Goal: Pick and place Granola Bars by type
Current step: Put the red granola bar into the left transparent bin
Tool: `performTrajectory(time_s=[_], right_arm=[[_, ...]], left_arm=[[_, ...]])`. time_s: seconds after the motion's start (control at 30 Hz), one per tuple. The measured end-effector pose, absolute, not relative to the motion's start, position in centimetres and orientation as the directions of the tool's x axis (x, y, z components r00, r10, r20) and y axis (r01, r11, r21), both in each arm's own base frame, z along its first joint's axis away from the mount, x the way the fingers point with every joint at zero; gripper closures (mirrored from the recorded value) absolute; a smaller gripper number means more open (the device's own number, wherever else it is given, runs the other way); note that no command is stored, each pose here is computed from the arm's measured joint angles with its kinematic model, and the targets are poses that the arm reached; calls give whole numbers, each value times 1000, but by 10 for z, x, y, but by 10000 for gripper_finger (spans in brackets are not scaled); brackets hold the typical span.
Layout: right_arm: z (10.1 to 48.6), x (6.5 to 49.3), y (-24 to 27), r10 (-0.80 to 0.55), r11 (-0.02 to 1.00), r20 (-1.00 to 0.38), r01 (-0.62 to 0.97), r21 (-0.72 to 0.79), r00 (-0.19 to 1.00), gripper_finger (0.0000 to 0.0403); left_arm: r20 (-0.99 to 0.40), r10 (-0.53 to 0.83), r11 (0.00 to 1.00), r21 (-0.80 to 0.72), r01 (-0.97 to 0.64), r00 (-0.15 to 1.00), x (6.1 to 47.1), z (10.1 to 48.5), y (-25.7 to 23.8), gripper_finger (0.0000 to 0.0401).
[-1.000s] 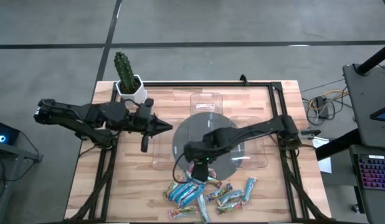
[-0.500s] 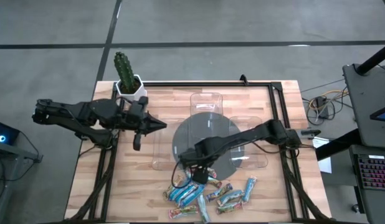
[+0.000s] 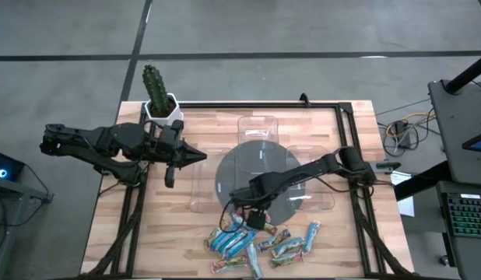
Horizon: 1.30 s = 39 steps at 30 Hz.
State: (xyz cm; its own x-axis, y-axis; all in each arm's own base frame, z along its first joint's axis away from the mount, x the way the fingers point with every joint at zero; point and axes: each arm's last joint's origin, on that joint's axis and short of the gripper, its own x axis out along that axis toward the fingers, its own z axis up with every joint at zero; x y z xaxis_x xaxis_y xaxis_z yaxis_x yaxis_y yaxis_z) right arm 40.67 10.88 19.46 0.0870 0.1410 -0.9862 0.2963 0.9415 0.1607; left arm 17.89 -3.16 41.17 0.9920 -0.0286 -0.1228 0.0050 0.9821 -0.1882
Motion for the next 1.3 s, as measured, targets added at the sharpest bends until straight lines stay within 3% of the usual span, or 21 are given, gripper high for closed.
performTrajectory(time_s=[0.23,1.3], right_arm=[[176,403,109,202,933,-973,279,225,109,158],[137,394,98,219,919,-966,303,253,140,179]], left_arm=[[-129,-28,982,-187,4,991,180,410,-32,401],[-126,-28,981,-192,4,992,180,410,-32,401]])
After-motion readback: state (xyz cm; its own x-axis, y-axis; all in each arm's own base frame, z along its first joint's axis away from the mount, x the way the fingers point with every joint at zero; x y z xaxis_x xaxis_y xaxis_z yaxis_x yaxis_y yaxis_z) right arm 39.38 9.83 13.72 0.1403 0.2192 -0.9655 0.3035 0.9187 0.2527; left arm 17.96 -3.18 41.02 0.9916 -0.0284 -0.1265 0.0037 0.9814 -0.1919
